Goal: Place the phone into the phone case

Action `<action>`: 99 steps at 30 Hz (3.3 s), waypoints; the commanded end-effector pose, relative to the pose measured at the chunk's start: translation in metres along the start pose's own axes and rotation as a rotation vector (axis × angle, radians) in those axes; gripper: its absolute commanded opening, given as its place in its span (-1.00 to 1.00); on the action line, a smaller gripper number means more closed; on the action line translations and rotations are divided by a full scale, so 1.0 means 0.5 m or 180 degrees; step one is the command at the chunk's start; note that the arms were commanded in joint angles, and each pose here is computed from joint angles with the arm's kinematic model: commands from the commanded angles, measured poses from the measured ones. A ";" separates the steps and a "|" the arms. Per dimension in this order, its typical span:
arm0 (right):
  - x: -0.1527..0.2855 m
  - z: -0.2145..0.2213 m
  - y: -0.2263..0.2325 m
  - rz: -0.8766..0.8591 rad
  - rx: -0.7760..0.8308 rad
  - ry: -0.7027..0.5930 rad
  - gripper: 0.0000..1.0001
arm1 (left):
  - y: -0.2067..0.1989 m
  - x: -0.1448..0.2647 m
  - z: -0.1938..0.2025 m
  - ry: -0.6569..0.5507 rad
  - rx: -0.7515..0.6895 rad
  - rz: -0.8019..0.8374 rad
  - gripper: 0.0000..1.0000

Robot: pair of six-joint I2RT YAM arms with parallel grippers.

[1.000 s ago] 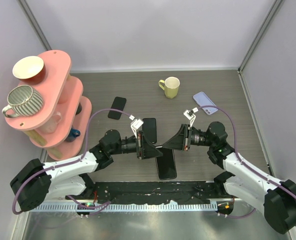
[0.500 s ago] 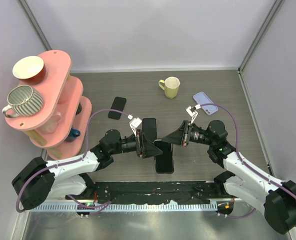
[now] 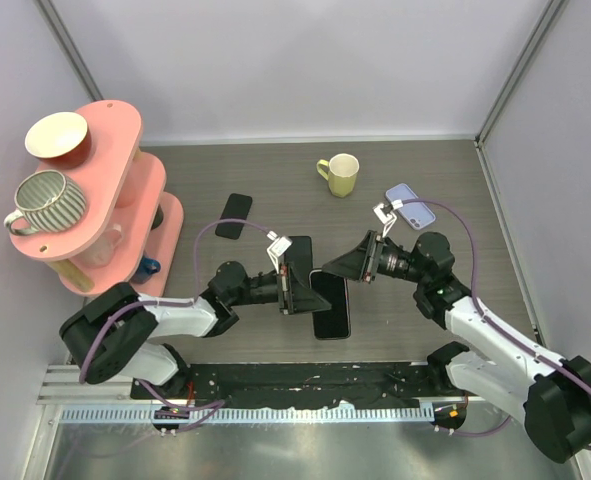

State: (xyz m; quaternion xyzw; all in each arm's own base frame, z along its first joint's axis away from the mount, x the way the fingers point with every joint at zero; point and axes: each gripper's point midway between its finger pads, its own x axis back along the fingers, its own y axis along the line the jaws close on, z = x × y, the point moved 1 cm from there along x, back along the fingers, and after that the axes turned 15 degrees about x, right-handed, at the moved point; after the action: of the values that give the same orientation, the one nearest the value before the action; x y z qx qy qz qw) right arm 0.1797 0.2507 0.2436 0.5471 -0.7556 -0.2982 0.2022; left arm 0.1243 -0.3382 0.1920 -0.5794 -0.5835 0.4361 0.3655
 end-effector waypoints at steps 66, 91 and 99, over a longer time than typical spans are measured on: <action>0.032 0.030 0.118 -0.0768 0.0512 0.0220 -0.79 | -0.071 0.039 -0.057 -0.0331 -0.1123 -0.0229 -0.99; 0.049 0.071 0.109 -0.0778 0.0473 0.0460 -0.98 | -0.113 0.056 -0.065 -0.0434 -0.1139 -0.0212 -0.59; 0.047 0.066 0.095 -0.0546 0.0596 0.0529 -0.98 | -0.082 0.063 -0.081 -0.0474 -0.1179 -0.0590 -0.99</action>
State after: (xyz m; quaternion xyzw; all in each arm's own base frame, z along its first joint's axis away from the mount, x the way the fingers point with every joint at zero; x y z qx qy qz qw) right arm 0.1227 0.2463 0.2293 0.6424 -0.7152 -0.2018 0.1873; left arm 0.1304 -0.3025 0.2397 -0.5589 -0.6919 0.3657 0.2742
